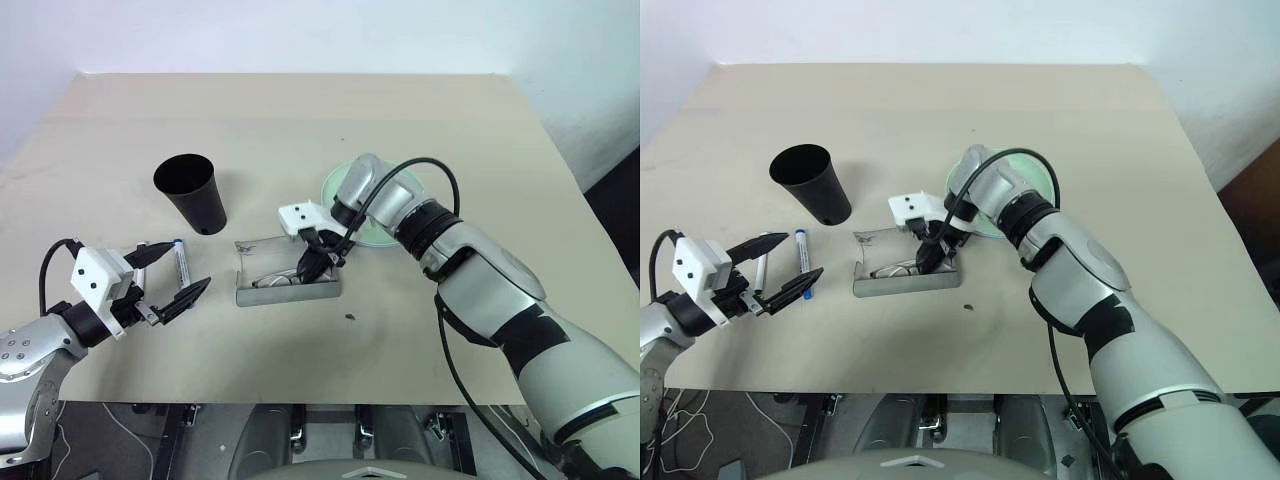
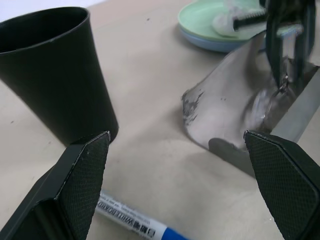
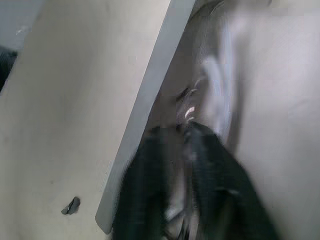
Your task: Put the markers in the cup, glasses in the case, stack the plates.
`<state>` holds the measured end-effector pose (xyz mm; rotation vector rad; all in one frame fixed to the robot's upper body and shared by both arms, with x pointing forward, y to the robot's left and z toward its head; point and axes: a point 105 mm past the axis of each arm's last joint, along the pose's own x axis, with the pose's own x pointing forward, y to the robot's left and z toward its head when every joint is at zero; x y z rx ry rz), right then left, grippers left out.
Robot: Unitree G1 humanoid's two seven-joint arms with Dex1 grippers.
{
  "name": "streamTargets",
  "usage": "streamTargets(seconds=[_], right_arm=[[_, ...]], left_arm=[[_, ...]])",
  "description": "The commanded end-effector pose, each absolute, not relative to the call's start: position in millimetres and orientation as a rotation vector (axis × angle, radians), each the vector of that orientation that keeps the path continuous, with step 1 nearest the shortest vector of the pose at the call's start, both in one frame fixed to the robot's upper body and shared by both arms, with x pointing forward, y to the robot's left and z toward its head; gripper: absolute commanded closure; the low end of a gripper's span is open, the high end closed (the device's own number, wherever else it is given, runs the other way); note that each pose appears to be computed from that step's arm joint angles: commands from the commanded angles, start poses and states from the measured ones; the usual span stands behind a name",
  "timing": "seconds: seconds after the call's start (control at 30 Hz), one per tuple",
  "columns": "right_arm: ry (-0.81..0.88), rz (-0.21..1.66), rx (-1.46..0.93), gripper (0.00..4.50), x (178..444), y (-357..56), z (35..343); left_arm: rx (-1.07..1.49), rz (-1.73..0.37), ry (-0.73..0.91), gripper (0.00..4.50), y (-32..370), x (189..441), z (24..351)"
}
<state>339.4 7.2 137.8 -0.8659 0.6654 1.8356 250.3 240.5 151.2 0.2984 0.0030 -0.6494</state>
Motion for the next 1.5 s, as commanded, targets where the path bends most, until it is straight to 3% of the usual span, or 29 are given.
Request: streamTargets(seconds=[0.03,0.23,0.6,0.7,1.03,1.27,1.5], right_arm=[[0.669,1.841,-0.864,2.45,338,10,140],[0.624,1.787,-0.742,0.41,347,15,168],[0.489,1.741,-0.55,0.41,356,18,211],[0.391,1.583,-0.411,0.99,374,26,223],[0.367,1.325,-0.348,4.47,402,30,196],[0.438,1.325,-0.427,4.47,399,26,173],[0.47,1.477,-0.48,4.47,379,17,173]], left_arm=[[0.321,-0.655,-0.029,0.0,237,253,160],[0.319,-0.669,-0.03,0.0,234,254,161],[0.312,-0.691,-0.022,0.0,239,260,153],[0.311,-0.696,-0.022,0.0,240,261,150],[0.317,-0.705,-0.017,0.0,246,260,145],[0.319,-0.705,-0.02,0.0,250,261,144],[0.324,-0.684,-0.029,0.0,253,262,145]])
